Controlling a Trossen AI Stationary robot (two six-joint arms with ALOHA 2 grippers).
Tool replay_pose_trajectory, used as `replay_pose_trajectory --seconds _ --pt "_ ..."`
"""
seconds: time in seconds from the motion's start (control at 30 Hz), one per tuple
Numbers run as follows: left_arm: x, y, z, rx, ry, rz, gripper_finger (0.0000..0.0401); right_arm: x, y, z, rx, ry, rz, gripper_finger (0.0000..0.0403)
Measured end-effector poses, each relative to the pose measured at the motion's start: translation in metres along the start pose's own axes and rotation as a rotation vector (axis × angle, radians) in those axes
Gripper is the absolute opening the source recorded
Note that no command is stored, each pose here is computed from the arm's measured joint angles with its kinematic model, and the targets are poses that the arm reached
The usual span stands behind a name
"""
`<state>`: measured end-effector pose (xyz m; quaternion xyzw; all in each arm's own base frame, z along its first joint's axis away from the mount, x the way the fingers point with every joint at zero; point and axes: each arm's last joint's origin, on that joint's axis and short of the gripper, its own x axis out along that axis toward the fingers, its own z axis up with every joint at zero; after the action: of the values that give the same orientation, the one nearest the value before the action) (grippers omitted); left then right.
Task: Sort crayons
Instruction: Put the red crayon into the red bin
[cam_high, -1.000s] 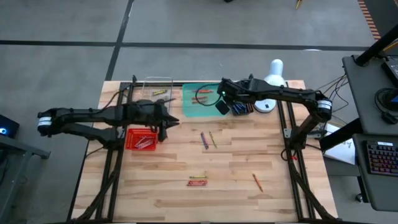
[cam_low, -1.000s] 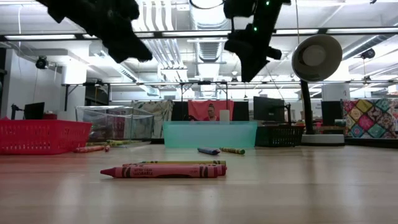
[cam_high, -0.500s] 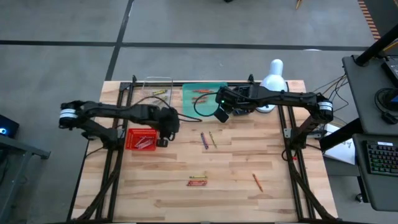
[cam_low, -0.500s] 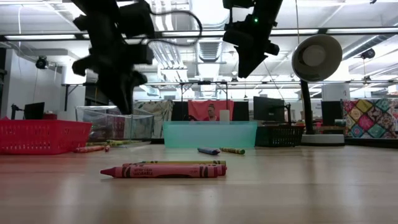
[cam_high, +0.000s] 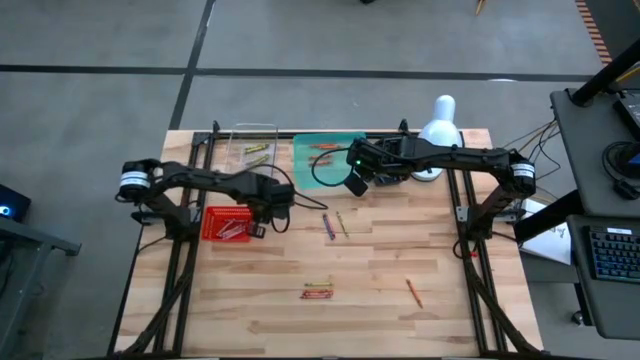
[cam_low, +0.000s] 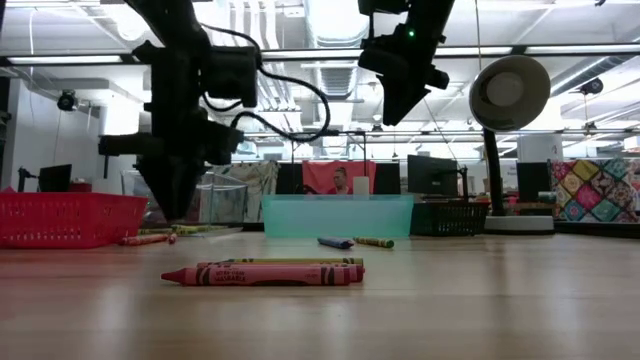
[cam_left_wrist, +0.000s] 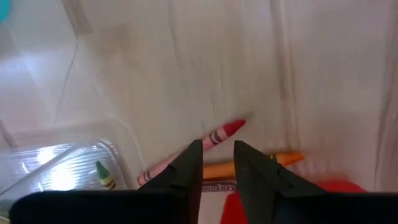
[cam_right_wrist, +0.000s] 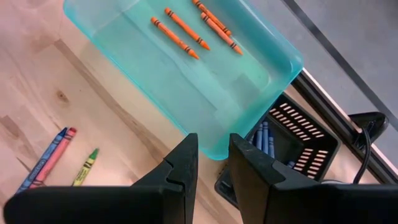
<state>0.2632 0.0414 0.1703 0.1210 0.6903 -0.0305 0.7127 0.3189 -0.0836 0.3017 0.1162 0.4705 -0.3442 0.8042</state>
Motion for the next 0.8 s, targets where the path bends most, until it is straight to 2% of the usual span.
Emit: replay_pose_trajectory --seconds 0.3,0.8 --pt "0.013 0.0 0.002 0.022 0.065 0.023 0.011 0.0 0.0 0.0 0.001 0.001 0.0 0.0079" --pt "0.019 0.001 0.003 0.056 0.062 0.044 0.0112 -0.001 0.005 -0.003 -0.013 0.002 0.009 0.0079"
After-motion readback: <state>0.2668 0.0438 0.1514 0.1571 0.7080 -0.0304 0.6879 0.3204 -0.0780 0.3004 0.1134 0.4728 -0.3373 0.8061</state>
